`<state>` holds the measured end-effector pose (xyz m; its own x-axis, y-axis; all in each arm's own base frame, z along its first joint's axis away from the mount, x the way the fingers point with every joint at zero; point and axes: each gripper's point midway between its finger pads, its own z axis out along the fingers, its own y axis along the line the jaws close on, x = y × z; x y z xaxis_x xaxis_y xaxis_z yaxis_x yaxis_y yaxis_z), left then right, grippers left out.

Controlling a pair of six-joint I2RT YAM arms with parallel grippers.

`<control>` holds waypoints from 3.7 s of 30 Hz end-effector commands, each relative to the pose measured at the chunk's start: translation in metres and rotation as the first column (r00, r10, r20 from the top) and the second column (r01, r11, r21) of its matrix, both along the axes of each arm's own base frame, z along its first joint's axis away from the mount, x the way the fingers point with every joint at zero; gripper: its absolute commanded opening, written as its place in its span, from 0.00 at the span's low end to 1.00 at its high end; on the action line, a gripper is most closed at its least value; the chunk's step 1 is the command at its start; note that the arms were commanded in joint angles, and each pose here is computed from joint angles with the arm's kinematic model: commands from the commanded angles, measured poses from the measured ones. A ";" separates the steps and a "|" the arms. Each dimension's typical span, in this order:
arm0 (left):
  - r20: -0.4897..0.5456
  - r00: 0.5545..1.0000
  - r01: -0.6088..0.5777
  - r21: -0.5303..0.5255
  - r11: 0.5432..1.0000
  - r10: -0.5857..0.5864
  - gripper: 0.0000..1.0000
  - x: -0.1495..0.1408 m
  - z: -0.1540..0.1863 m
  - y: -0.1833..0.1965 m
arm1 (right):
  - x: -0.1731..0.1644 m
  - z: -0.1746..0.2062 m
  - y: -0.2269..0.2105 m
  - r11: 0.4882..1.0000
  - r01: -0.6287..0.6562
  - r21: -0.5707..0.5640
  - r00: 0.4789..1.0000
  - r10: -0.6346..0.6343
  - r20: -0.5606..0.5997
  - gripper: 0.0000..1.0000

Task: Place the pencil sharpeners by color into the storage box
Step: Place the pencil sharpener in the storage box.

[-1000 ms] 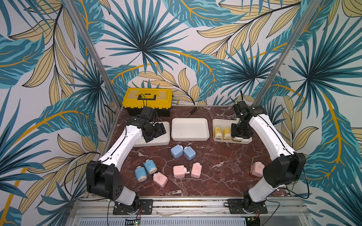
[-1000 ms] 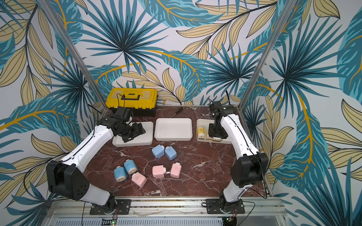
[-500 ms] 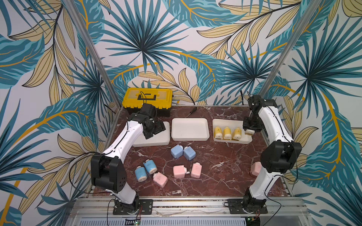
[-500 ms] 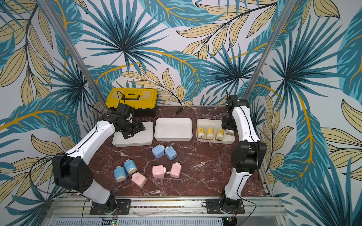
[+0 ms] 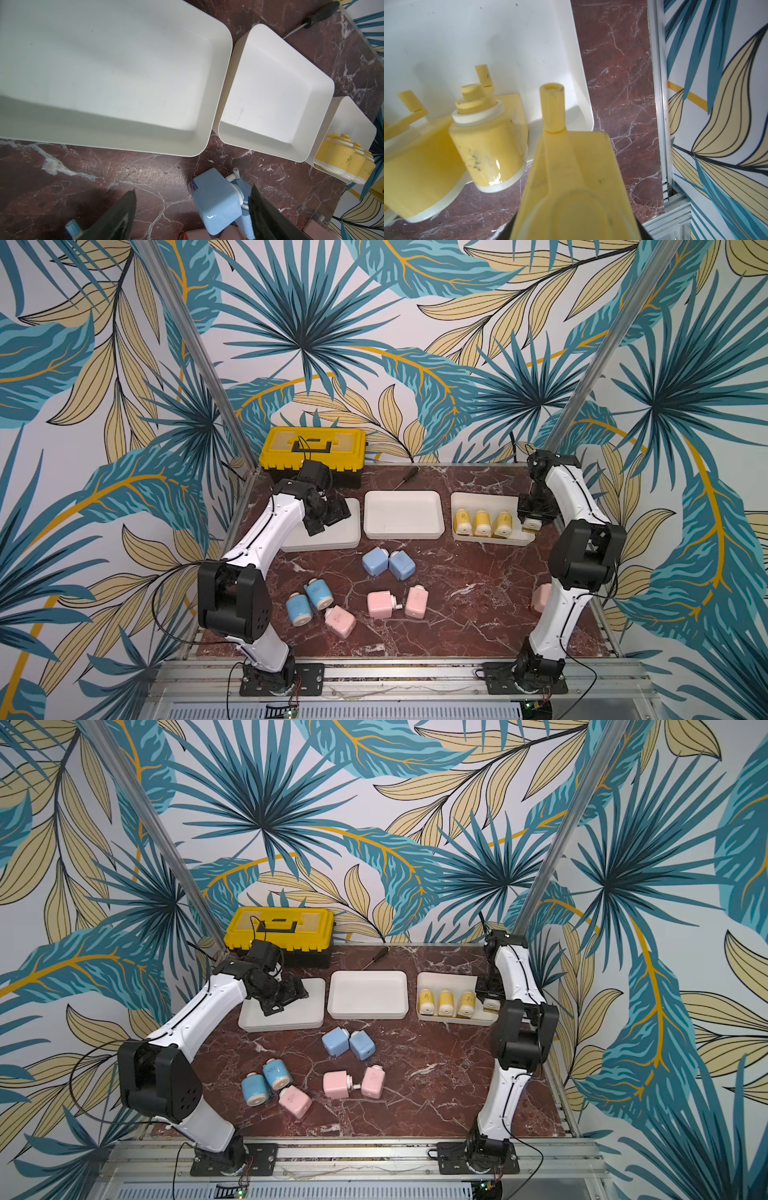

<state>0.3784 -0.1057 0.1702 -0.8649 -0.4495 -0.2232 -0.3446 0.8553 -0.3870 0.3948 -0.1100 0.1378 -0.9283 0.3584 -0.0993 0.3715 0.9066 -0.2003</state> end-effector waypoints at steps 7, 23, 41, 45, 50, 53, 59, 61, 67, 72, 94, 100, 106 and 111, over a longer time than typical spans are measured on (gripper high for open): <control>0.006 1.000 0.022 -0.021 1.000 -0.021 0.87 0.011 0.001 -0.003 | 0.014 -0.031 -0.002 1.000 -0.013 0.021 0.999 0.014 -0.035 0.38; -0.004 1.000 0.020 -0.027 0.999 -0.020 0.87 0.016 -0.002 -0.003 | 0.019 -0.066 -0.001 0.998 -0.012 0.060 0.995 0.018 -0.100 0.38; -0.004 1.000 0.018 -0.043 0.999 -0.018 0.86 0.021 -0.001 -0.006 | 0.012 -0.093 -0.005 0.993 0.028 0.114 0.988 -0.010 -0.157 0.52; 0.000 1.000 0.017 -0.047 0.999 -0.017 0.86 0.021 0.001 -0.006 | 0.010 -0.091 -0.007 0.994 0.033 0.105 0.987 -0.016 -0.158 0.60; 0.006 1.000 0.017 -0.049 0.999 -0.017 0.86 0.020 0.003 -0.006 | 0.009 -0.087 -0.010 0.994 0.044 0.099 0.988 -0.029 -0.153 0.65; 0.007 1.000 0.017 -0.050 0.999 -0.017 0.86 0.019 0.004 -0.006 | 0.007 -0.083 -0.011 0.994 0.049 0.095 0.988 -0.034 -0.153 0.67; 0.014 1.000 0.015 -0.052 0.999 -0.015 0.86 0.018 0.007 -0.006 | 0.003 -0.073 -0.010 0.994 0.061 0.090 0.989 -0.048 -0.143 0.67; 0.017 1.000 0.014 -0.052 0.999 -0.013 0.86 0.017 0.008 -0.006 | 0.001 -0.066 -0.011 0.994 0.069 0.079 0.990 -0.058 -0.127 0.67; 0.019 1.000 0.011 -0.049 0.999 -0.010 0.86 0.014 0.009 -0.005 | -0.005 -0.037 -0.009 0.993 0.098 0.071 0.994 -0.094 -0.060 0.67; 0.021 1.000 0.008 -0.047 0.999 -0.007 0.86 0.012 0.010 -0.004 | -0.014 -0.003 0.002 0.989 0.120 0.091 0.993 -0.122 0.008 0.67; 0.020 1.000 0.011 -0.048 0.999 -0.010 0.86 0.007 0.007 -0.003 | 0.009 -0.015 0.082 0.974 0.105 0.199 0.994 -0.102 -0.025 0.70; 0.022 1.000 0.012 -0.051 0.999 -0.011 0.86 0.007 0.008 -0.004 | 0.010 -0.026 0.075 0.978 0.111 0.176 0.993 -0.102 -0.063 0.70; 0.017 1.000 0.009 -0.052 0.999 -0.008 0.86 0.009 0.006 -0.004 | 0.013 -0.035 0.067 0.975 0.112 0.190 0.992 -0.099 -0.077 0.69; 0.018 1.000 0.006 -0.054 0.999 -0.005 0.86 0.009 0.007 -0.004 | 0.014 -0.044 0.064 0.976 0.098 0.196 0.992 -0.081 -0.097 0.67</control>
